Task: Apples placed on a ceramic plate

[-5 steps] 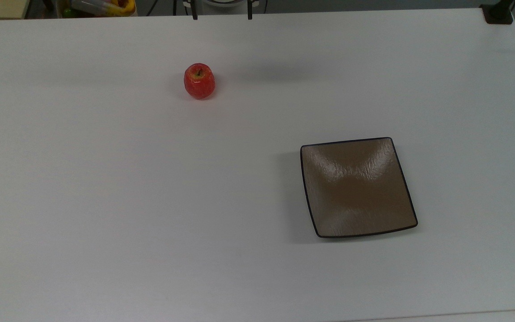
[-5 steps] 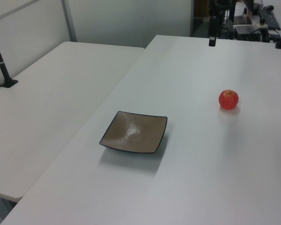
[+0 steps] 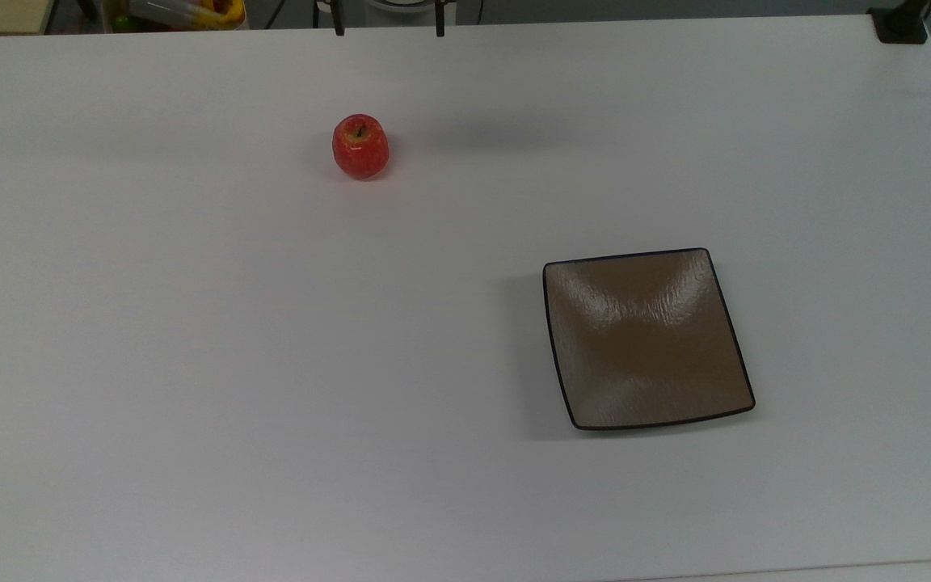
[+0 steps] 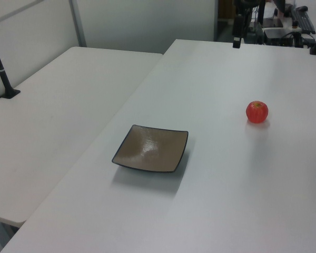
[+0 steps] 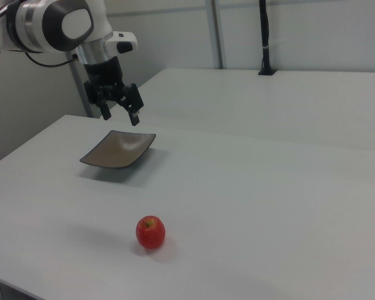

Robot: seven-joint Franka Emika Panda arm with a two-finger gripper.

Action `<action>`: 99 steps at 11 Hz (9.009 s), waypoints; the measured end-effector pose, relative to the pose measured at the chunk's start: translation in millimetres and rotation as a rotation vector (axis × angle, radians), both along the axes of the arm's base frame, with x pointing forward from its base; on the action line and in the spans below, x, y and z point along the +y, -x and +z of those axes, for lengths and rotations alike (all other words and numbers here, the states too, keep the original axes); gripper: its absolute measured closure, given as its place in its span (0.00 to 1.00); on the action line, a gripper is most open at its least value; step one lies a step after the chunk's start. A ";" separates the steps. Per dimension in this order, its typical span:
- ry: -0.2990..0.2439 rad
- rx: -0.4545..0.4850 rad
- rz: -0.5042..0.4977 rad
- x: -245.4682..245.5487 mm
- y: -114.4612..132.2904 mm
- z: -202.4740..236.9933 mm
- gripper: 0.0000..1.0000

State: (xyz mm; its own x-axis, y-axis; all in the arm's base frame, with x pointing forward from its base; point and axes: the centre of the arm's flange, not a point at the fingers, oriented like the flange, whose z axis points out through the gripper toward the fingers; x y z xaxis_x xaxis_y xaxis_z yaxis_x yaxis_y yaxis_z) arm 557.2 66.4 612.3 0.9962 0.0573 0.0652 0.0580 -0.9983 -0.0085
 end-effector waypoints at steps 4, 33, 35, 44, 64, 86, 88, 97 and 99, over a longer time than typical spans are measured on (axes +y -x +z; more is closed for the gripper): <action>0.000 0.000 -0.004 -2.1 -0.8 -0.2 0.00; 0.088 0.429 0.297 -95.4 34.4 -211.9 0.00; 0.084 0.407 0.279 -114.3 38.5 -229.1 0.00; 0.071 0.396 0.326 -110.7 37.7 -234.3 0.00; 0.082 0.305 0.340 -27.7 -17.8 -152.2 0.25; -0.172 -0.351 0.133 285.4 -134.8 -262.0 0.26; -0.171 -0.347 0.141 291.6 -134.9 -271.1 0.26; -0.142 -0.349 0.160 291.3 -136.0 -280.3 0.13; -0.126 -0.343 0.171 292.4 -135.3 -289.4 0.00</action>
